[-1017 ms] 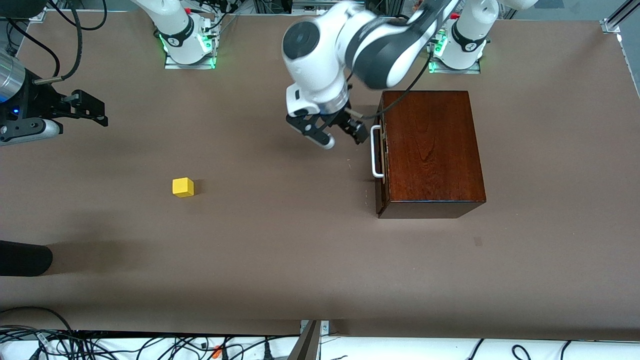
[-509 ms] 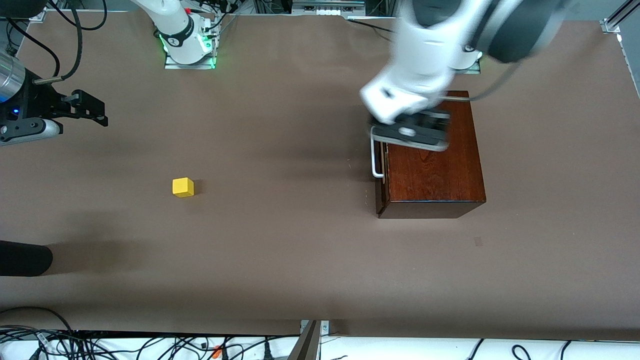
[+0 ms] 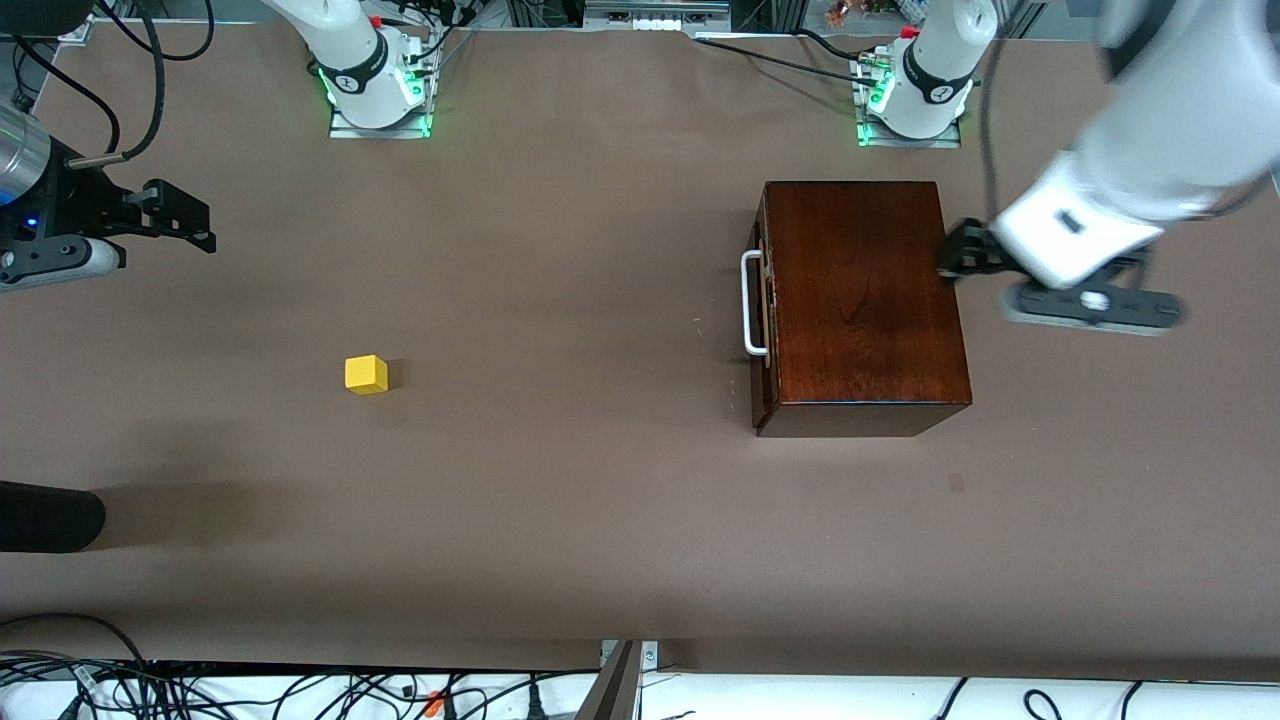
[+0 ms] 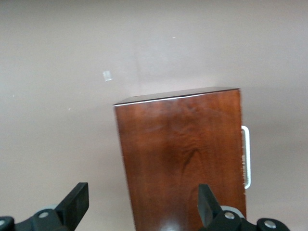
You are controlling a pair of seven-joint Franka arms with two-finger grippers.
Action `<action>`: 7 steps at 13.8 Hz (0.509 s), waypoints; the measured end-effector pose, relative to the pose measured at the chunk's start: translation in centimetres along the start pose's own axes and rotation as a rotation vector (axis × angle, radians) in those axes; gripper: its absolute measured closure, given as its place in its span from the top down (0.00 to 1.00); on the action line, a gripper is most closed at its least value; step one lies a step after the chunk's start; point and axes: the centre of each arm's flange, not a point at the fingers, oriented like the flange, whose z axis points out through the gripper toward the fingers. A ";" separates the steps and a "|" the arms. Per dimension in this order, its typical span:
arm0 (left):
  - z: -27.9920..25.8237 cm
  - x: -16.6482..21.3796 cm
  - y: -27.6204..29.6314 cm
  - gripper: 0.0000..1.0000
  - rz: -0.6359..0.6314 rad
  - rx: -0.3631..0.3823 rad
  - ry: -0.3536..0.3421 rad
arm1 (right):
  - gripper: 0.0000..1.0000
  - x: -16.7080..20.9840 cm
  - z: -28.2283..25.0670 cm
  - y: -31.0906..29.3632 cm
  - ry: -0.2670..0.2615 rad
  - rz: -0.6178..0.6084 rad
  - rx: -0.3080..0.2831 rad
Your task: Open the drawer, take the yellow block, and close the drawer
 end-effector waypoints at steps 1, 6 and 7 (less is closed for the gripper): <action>0.1 0.0 -2.5 1.00 -0.032 -0.013 -0.005 | 1.00 0.0 0.0 0.0 0.000 0.000 0.000; 0.3 -0.7 -6.1 1.00 -0.081 -0.024 0.014 | 1.00 0.0 0.0 0.0 0.000 0.000 0.000; 0.4 -1.1 -6.1 1.00 -0.081 -0.027 0.021 | 1.00 0.0 0.0 0.0 0.000 0.001 0.000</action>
